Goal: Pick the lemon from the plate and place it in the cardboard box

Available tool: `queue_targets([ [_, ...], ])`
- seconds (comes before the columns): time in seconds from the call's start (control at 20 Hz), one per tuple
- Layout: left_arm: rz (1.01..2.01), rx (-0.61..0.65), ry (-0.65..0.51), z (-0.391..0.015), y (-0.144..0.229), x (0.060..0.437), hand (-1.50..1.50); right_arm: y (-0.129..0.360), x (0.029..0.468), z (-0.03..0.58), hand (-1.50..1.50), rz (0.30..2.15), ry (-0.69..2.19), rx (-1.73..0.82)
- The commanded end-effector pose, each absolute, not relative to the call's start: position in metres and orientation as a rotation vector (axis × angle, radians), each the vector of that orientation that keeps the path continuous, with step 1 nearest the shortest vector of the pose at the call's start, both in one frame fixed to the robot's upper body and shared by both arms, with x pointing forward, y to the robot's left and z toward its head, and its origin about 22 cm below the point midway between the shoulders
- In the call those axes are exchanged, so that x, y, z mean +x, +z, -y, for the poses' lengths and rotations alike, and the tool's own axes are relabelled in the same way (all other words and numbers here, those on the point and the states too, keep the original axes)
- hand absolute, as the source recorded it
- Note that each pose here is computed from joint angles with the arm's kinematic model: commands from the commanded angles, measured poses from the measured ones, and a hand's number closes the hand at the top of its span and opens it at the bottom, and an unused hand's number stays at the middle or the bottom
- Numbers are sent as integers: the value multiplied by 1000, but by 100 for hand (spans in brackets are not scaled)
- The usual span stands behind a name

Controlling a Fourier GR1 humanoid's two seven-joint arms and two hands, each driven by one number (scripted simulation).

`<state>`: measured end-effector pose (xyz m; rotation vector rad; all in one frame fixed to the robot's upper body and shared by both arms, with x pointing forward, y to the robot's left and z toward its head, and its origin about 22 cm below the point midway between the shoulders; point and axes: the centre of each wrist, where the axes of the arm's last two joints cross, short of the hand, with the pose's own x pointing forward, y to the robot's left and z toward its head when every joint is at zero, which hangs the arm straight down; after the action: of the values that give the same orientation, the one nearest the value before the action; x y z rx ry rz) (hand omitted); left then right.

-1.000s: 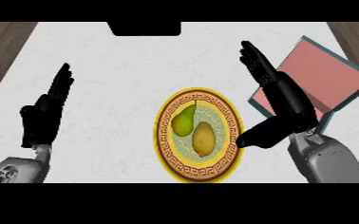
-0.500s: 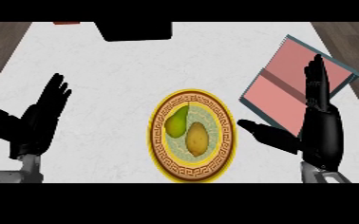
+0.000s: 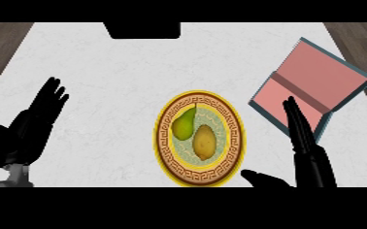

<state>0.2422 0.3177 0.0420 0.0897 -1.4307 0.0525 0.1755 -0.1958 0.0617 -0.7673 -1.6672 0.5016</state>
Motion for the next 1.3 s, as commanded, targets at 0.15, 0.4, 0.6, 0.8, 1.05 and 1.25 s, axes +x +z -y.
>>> queue_targets([
  [0.15,1441,63,29,-320,50,246,0,74,169,171,-150,1259,769,-923],
  [0.4,1433,36,17,-309,56,251,0,107,179,122,-150,1068,855,-910],
  [0.6,1433,40,34,-321,50,248,0,125,197,74,-150,972,825,-825],
  [0.8,1428,58,30,-318,50,256,0,126,199,77,-150,890,843,-810],
  [1.05,1436,34,53,-303,50,243,0,119,207,72,-150,829,857,-803],
  [1.25,1443,60,45,-311,55,251,0,120,221,71,-150,800,853,-799],
])
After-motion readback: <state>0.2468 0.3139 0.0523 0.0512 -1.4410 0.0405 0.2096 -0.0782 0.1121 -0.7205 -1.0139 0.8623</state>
